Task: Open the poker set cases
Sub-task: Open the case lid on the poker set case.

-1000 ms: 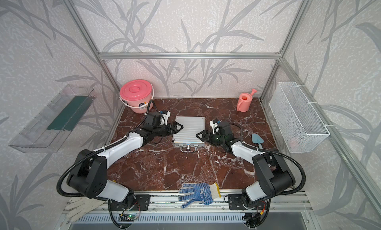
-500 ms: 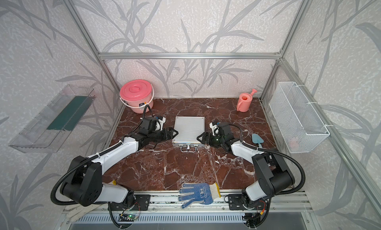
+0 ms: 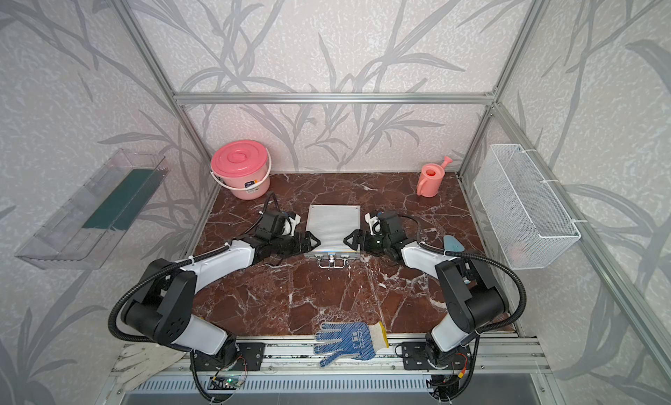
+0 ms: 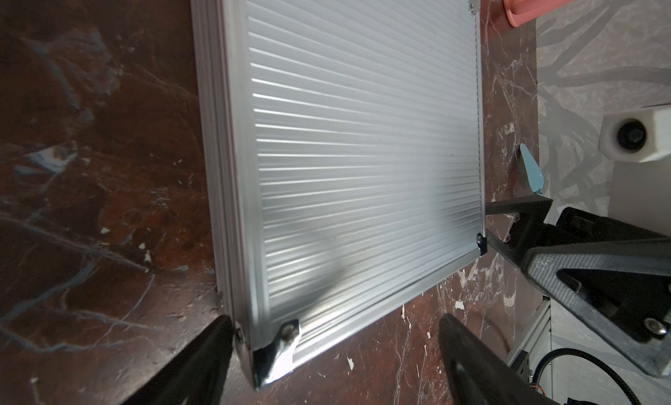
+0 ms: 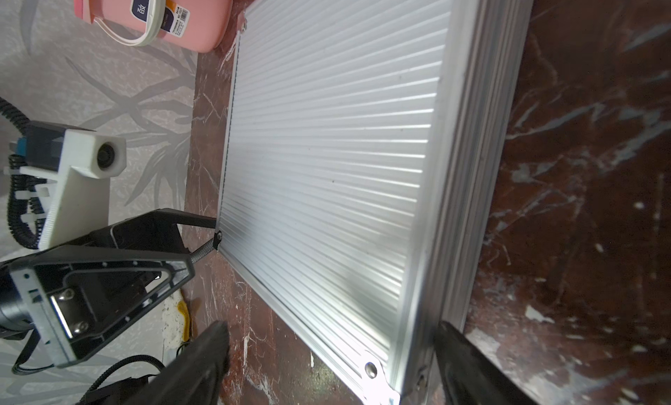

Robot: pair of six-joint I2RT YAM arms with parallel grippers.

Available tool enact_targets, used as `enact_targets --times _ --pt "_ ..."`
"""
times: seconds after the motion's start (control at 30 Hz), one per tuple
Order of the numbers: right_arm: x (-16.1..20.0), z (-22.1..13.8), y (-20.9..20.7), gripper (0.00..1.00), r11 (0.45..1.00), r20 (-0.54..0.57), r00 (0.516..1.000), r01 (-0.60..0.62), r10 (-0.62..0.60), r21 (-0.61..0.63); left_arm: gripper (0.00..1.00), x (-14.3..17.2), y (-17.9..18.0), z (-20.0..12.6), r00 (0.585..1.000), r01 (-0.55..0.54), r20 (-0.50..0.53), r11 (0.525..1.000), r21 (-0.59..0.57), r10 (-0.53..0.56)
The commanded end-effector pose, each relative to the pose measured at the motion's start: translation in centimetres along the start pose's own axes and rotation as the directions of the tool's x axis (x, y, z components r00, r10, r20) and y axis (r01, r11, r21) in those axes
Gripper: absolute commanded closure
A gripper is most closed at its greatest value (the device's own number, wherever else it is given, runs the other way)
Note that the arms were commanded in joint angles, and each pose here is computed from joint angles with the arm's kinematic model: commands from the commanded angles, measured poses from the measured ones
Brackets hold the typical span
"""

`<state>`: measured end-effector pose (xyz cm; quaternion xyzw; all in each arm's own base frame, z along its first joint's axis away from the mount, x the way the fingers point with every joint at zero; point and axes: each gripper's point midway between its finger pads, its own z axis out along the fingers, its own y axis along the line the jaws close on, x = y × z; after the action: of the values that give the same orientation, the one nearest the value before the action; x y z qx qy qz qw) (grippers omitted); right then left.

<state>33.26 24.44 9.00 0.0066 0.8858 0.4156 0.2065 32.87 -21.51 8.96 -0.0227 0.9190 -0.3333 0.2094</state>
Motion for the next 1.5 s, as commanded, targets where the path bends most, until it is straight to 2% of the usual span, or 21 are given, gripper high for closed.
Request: enact_targets --times 0.0,0.23,0.5,0.77,1.0,1.23,1.47 --pt "-1.0 0.0 2.8 0.16 0.997 0.016 0.999 0.034 -0.032 -0.075 0.11 -1.5 -2.2 -0.4 0.999 -0.017 0.042 0.997 0.071 0.014" --pt "-3.1 -2.0 7.8 0.22 0.983 0.068 0.992 0.118 -0.109 -0.139 0.11 -4.3 -6.3 -3.2 0.991 -0.082 0.120 0.988 0.128 0.066" --pt "-5.1 -2.4 9.9 0.24 0.972 0.105 0.984 0.157 -0.140 -0.172 0.11 -6.4 -8.6 -4.3 0.981 -0.114 0.175 0.978 0.172 0.083" --pt "-8.7 -2.8 13.1 0.25 0.951 0.183 0.964 0.229 -0.192 -0.208 0.12 -10.1 -11.8 -5.3 0.959 -0.192 0.244 0.960 0.202 0.140" --pt "-11.6 -1.7 14.0 0.25 0.942 0.221 0.958 0.234 -0.182 -0.240 0.12 -14.0 -13.6 -4.8 0.937 -0.235 0.311 0.947 0.218 0.161" --pt "-15.5 -0.1 14.6 0.25 0.933 0.271 0.948 0.241 -0.167 -0.268 0.12 -18.3 -13.4 -4.0 0.920 -0.243 0.362 0.945 0.219 0.152" --pt "-18.6 2.0 13.0 0.26 0.933 0.289 0.946 0.229 -0.147 -0.277 0.12 -21.8 -13.3 -3.0 0.909 -0.264 0.381 0.940 0.215 0.168"
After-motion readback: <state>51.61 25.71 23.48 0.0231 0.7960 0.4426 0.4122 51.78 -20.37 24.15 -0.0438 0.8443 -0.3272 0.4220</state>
